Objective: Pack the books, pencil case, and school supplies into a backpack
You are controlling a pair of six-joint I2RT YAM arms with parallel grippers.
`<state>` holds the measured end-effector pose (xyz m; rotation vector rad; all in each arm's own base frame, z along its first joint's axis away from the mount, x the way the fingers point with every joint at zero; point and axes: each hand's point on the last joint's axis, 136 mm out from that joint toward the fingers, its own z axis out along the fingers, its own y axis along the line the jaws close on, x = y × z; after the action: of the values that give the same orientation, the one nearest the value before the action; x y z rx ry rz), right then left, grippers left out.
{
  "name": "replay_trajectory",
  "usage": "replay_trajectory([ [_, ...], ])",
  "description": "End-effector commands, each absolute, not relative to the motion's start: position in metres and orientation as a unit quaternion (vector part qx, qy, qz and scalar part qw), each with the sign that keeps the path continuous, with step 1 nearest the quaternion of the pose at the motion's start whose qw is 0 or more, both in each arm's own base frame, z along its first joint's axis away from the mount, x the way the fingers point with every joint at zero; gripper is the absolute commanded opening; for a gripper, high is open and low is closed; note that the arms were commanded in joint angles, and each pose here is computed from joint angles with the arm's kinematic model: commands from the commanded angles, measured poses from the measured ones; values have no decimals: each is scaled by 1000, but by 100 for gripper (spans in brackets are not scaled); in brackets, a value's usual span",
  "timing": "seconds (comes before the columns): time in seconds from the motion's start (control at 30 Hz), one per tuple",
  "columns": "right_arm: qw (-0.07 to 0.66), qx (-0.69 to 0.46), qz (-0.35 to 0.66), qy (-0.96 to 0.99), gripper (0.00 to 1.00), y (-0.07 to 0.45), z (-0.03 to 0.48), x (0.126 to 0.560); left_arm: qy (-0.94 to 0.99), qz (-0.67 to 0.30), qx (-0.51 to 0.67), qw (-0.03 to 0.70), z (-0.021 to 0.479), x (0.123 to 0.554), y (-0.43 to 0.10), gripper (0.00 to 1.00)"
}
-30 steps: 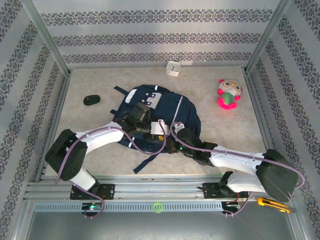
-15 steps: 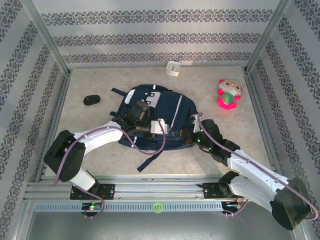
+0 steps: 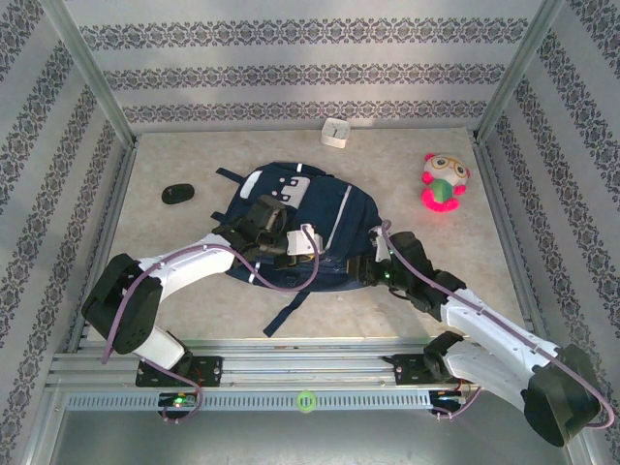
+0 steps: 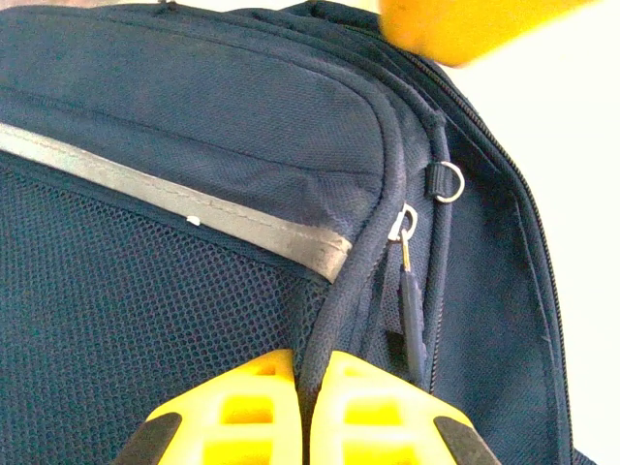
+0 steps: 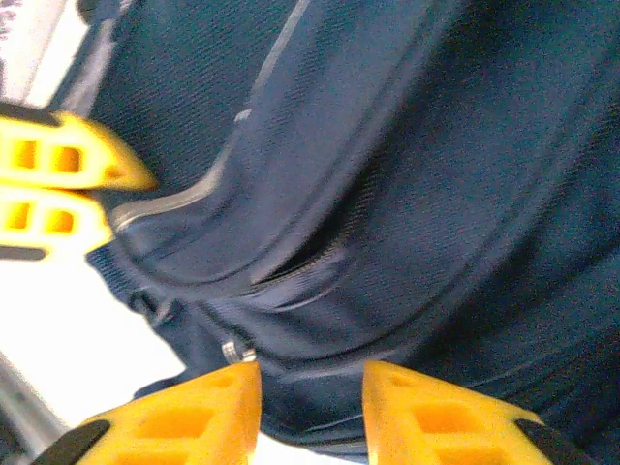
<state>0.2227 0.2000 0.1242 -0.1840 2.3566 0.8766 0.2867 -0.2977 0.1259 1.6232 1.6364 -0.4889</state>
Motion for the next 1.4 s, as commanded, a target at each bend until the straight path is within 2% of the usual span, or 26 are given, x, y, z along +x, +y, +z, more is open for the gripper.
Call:
replay_trajectory([
  [0.0, 298, -59, 377, 875, 36, 222, 143, 212, 683, -226, 576, 389, 148, 296, -298, 0],
  [0.27, 290, 94, 388, 870, 42, 242, 157, 218, 732, -267, 505, 371, 160, 299, -301, 0],
  [0.5, 307, 127, 340, 880, 42, 240, 162, 233, 764, -318, 454, 331, 162, 294, -308, 0],
  [0.97, 313, 110, 204, 921, 41, 235, 144, 251, 766, -356, 434, 314, 166, 290, -316, 0],
  [1.13, 335, 94, 129, 929, 31, 217, 142, 251, 764, -353, 435, 320, 169, 290, -315, 0],
  [1.37, 348, 96, 130, 923, 33, 216, 142, 254, 764, -347, 437, 324, 171, 291, -313, 0],
])
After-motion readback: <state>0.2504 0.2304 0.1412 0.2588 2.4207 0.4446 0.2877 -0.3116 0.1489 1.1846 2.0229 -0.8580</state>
